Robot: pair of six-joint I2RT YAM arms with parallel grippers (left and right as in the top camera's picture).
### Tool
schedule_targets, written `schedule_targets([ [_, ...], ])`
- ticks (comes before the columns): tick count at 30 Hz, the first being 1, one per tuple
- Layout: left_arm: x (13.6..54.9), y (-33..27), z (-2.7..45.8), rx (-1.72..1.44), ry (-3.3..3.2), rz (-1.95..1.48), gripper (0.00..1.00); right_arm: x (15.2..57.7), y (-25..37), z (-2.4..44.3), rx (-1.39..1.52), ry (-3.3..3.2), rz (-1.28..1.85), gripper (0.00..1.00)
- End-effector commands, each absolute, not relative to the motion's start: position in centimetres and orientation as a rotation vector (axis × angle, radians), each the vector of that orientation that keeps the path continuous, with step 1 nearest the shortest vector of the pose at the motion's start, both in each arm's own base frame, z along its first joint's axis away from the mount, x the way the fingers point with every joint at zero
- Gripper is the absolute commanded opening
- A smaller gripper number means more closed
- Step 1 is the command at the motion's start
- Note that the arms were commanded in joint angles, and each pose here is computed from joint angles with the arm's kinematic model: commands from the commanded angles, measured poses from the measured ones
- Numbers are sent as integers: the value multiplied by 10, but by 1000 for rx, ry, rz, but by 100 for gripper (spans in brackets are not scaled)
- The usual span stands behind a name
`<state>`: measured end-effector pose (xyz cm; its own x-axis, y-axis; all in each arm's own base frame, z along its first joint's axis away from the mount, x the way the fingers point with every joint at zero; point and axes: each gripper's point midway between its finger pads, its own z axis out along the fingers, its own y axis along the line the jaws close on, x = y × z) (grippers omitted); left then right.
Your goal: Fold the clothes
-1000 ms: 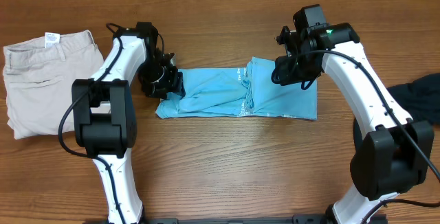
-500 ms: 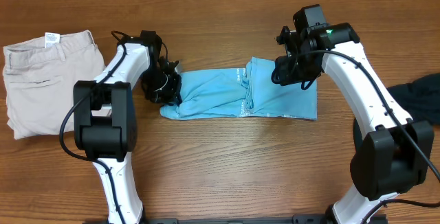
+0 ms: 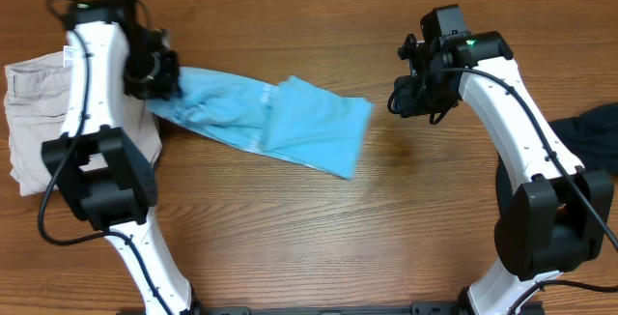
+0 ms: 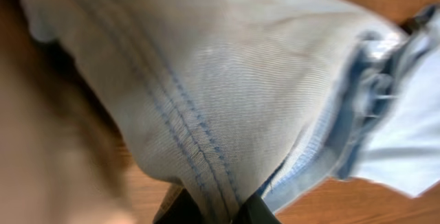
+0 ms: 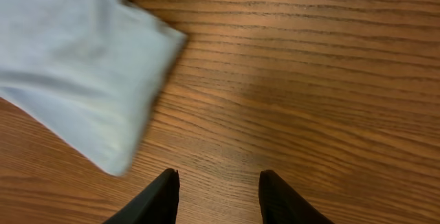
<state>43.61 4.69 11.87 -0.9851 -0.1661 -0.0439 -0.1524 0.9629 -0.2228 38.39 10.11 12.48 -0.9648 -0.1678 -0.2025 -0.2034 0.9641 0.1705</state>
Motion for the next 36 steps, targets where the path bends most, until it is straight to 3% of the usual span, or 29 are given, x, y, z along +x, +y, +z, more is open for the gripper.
schedule_targets([
  [1, 447, 34, 144, -230, 2981, -424, 13, 389, 99, 130, -259, 2907, 280, 41],
  [17, 420, -132, 149, 159, 3069, -584, 11, 386, 98, 130, -258, 2917, 279, 42],
  [36, 403, -223, 152, 451, 2993, -621, 15, 386, 98, 130, -259, 2919, 280, 46],
])
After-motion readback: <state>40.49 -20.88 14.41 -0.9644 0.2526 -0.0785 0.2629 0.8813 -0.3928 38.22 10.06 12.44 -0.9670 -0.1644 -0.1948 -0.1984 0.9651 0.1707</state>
